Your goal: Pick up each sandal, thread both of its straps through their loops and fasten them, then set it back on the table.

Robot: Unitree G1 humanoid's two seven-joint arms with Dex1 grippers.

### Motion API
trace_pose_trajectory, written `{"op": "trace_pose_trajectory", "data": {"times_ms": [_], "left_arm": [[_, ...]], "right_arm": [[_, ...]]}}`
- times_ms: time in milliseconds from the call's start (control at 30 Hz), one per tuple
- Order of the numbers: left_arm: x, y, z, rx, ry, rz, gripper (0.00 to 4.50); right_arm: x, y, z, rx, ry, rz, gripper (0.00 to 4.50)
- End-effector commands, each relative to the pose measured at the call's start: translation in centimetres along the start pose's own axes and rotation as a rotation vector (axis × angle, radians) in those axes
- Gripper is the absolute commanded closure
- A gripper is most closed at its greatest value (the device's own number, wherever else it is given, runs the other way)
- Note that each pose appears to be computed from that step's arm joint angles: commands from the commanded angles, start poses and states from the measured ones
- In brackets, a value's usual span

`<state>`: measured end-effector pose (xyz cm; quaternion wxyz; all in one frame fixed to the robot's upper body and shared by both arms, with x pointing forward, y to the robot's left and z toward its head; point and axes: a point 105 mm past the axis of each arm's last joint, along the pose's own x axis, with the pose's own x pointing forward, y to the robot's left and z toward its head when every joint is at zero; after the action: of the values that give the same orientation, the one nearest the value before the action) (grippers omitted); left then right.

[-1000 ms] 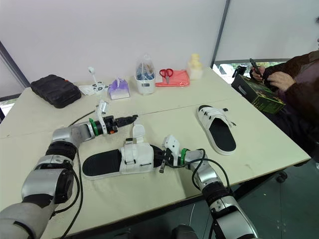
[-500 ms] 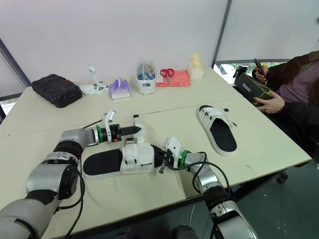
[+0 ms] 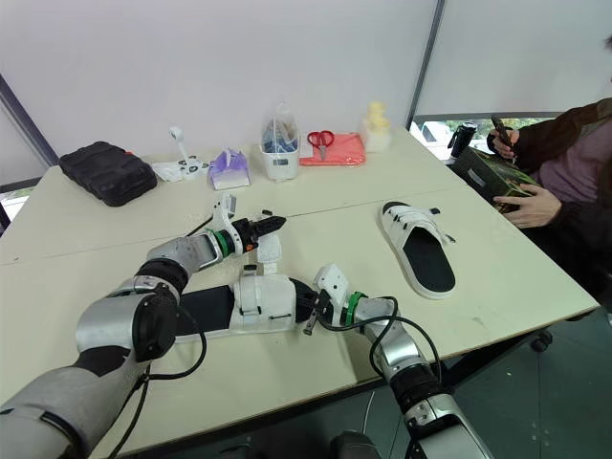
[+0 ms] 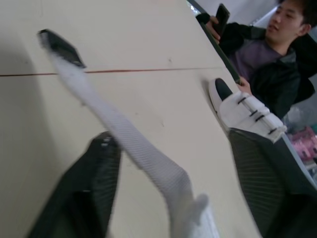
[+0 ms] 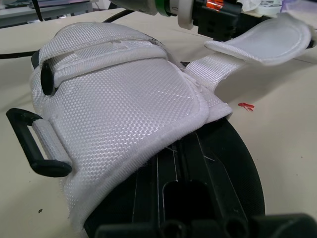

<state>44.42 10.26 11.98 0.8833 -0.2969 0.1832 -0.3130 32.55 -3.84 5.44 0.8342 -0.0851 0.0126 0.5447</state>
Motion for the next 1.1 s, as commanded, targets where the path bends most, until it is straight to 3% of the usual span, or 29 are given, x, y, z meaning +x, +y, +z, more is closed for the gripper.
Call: {"op": "trace_pose_trajectory", "data": {"times_ms": [33,133,333,400,567,600,633,700,833,967,1100], "left_arm": [[0.5,-1.1,1.0,0.02,-0.034,-0.031,2.9],[0.6,-1.2,1.1,0.013,-0.046,-0.034,4.43],[0.6,-1.8,2.0,0.026,-0.073,-0.065,4.43],[0.5,-2.4,2.7,0.108,-0.081,-0.094,4.43],[0.7,-4.9,3.9,0.517,-0.075,-0.197,4.43],[0.5,-5.7,3.8,0.712,-0.079,-0.223,4.43],[-0.1,-6.4,3.1,1.008,-0.057,-0.252,4.43],[-2.0,-7.8,0.0,1.4,-0.009,-0.402,4.43],[-5.0,-7.5,-1.9,1.723,-0.053,-0.474,4.43],[-6.6,-8.3,-0.3,1.961,-0.259,-0.435,4.43],[-7.3,-7.1,0.4,2.243,-0.29,-0.371,4.43]], "right_arm": [[-0.8,3.5,-6.9,0.154,0.248,0.064,4.5],[-0.8,3.5,-6.9,0.153,0.249,0.063,4.5],[-0.7,3.7,-6.9,0.152,0.249,0.069,4.5],[-0.7,3.7,-6.9,0.152,0.25,0.07,4.5],[-0.9,3.5,-6.9,0.15,0.251,0.066,4.5],[-1.0,3.5,-7.0,0.149,0.252,0.067,4.5],[-1.2,3.6,-7.0,0.148,0.255,0.071,4.5],[-1.4,3.6,-7.2,0.146,0.259,0.075,4.5],[-1.6,3.4,-7.2,0.14,0.268,0.085,4.5],[-1.6,3.3,-7.2,0.136,0.275,0.096,4.5],[-1.6,3.2,-7.2,0.13,0.282,0.112,4.5]]}}
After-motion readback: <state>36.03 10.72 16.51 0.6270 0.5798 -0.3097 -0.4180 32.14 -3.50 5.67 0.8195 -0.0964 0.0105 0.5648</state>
